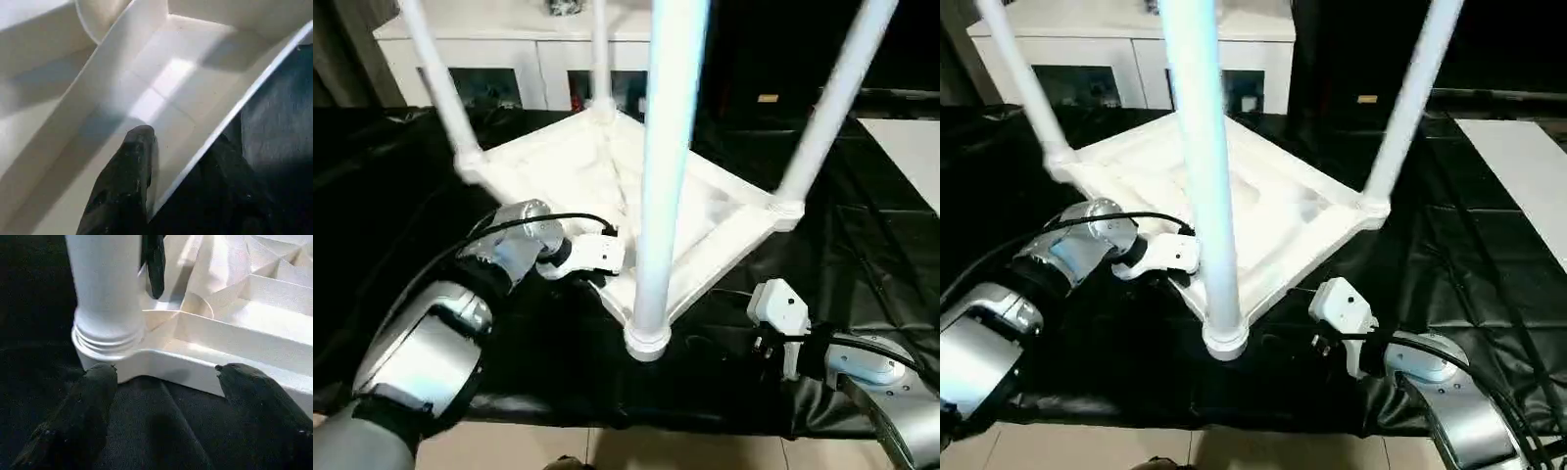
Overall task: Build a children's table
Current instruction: Rotate table base
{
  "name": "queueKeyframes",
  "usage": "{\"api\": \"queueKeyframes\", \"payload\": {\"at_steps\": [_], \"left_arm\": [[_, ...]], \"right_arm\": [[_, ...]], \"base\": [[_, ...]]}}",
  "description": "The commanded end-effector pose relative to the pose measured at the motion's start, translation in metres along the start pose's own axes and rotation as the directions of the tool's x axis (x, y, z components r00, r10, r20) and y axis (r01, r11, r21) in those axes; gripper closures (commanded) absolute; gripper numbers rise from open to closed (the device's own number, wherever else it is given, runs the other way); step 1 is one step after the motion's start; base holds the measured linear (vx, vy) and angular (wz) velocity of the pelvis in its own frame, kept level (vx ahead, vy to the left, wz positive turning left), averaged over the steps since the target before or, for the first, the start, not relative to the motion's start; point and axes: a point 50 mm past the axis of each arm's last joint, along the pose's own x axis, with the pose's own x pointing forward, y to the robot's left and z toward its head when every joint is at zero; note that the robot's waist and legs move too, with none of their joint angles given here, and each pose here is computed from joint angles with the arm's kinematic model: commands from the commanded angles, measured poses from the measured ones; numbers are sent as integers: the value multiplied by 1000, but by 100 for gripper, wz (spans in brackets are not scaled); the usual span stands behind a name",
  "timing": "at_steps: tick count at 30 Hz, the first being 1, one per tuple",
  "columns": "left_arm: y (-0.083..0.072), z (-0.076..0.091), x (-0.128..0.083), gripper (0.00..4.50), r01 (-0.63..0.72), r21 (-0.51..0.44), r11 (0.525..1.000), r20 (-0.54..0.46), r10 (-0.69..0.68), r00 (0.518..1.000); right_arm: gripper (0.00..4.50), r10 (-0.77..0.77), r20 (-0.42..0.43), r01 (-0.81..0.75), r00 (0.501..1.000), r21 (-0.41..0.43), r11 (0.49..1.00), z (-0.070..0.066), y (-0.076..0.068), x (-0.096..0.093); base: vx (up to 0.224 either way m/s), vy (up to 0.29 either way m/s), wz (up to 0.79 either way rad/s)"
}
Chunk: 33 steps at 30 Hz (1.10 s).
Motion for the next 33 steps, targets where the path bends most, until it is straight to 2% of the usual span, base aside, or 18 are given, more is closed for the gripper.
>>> {"api": "queueKeyframes", "payload": {"at_steps": [1, 3, 7, 10, 16, 19, 25, 27, 28, 30, 31, 33], "left_arm": [[-12, -19, 12, 315, -26, -213, 977, 70, 42, 997], [-20, -22, 17, 317, -19, -281, 959, 98, 48, 994], [-30, -26, 21, 328, -16, -310, 951, 107, 52, 993], [-39, -24, 24, 338, -16, -347, 938, 143, 70, 987], [-47, -19, 26, 357, -104, -461, 881, 137, 187, 973], [-48, -15, 28, 365, -148, -548, 823, 135, 262, 956], [-48, -12, 27, 379, -227, -576, 785, 108, 348, 931], [-48, -9, 27, 385, -221, -564, 796, 124, 346, 930], [-49, -6, 27, 394, -210, -521, 827, 156, 335, 929], [-50, -3, 27, 402, -198, -498, 844, 177, 322, 930], [-54, 0, 30, 409, -169, -408, 897, 214, 274, 938], [-57, 2, 31, 415, -140, -357, 923, 246, 238, 940]], "right_arm": [[75, -8, 2, 8, 1000, -17, 1000, 3, -3, 0], [75, -12, 2, 12, 1000, -15, 1000, 3, -3, -1], [75, -19, 3, 19, 1000, -18, 1000, 3, -5, 0], [75, -64, -14, 64, 998, -30, 998, 2, -12, -1], [75, -167, -32, 167, 985, -25, 986, -1, -25, -2], [75, -171, -32, 171, 985, -23, 985, 0, -25, 1], [75, -170, -31, 170, 985, -22, 985, -1, -23, 3], [75, -171, -31, 170, 985, -23, 985, -1, -24, 4], [75, -172, -31, 171, 985, -23, 985, 0, -24, 4], [75, -173, -31, 173, 984, -23, 985, 0, -24, 4], [75, -179, -28, 179, 983, -27, 984, 1, -27, 2], [75, -180, -21, 179, 983, -30, 983, 2, -28, 1]], "base": [[0, 0, 0], [0, 0, 0], [0, 0, 0], [0, 0, 0], [0, 0, 0], [0, 0, 0], [0, 0, 0], [0, 0, 0], [0, 0, 0], [0, 0, 0], [0, 0, 0], [0, 0, 0]]}}
